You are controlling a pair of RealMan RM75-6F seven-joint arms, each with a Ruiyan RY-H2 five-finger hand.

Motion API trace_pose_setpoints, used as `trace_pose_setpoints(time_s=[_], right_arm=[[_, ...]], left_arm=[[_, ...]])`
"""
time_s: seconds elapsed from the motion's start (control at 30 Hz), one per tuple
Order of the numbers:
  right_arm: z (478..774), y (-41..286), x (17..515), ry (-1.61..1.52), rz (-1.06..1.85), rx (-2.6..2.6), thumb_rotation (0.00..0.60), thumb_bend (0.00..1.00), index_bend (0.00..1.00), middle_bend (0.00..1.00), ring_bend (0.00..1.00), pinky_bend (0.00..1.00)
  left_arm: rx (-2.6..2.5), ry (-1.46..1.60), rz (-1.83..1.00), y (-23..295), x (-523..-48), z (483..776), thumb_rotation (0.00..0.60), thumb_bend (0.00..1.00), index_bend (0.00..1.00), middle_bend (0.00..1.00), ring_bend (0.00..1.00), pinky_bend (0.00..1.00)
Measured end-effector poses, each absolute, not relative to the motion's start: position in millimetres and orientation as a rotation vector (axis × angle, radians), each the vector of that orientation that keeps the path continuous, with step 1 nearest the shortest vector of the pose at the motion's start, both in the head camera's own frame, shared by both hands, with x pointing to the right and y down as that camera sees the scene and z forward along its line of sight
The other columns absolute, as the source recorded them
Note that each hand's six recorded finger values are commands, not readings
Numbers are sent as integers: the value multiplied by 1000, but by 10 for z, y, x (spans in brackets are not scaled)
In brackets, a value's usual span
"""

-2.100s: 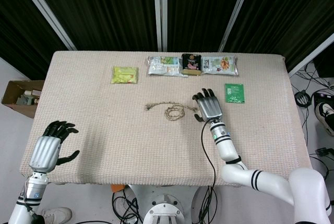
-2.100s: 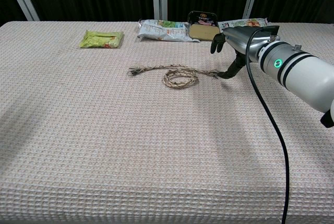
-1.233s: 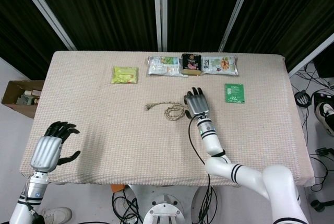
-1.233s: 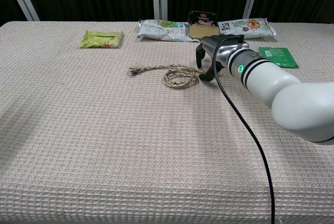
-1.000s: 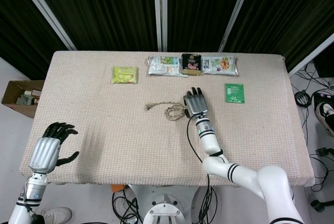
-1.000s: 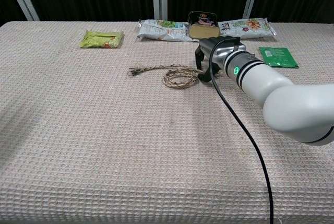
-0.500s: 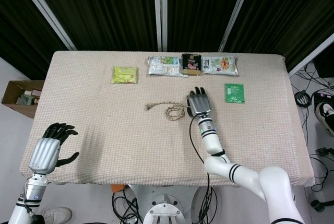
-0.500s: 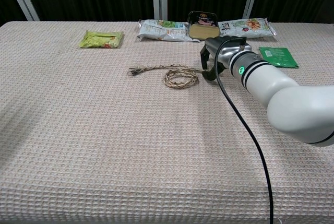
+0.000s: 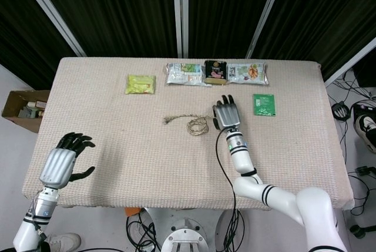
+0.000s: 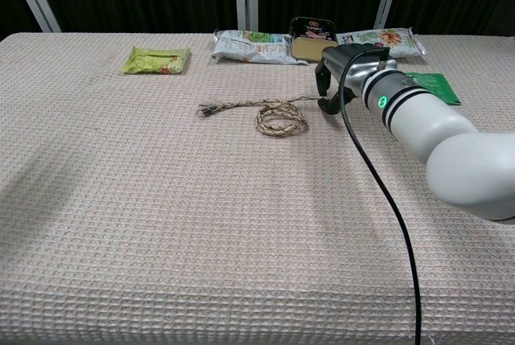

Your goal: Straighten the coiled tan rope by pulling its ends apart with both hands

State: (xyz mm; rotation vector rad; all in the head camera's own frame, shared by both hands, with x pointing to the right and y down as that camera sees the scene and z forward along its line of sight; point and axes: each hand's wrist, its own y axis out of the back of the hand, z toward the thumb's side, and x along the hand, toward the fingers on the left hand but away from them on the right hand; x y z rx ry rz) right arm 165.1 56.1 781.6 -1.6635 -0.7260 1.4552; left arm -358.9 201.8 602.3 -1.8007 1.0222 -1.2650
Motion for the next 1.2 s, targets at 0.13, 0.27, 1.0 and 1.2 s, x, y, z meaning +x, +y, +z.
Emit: trace_pose_setpoints(time_s=[0.13,0.27,1.0,1.2], right_arm=[[7668,514,1814,-723,1445,-1613,600,523,663,380,108,151],[7495,461,2059,-724,1458,-1547,600,523,663,380,108,151],[7265,401,2708,-770,1567,-1465,600,524,671,377,108,151],[7271,389,2667,-772,1560,-1468,600,523,670,377,108,151]], left_arm=[[-1853,979,-1195,1766,-3350,6080,600,176,358,251,169,151],[-1919,931,-1110,1439,-2975,6175,600,176,368,248,169,151],[-2032,767,-1326,500,-1221,7729,600,309,455,207,134,143],[-2031,764,-1353,537,-1039,7862,600,336,473,207,134,143]])
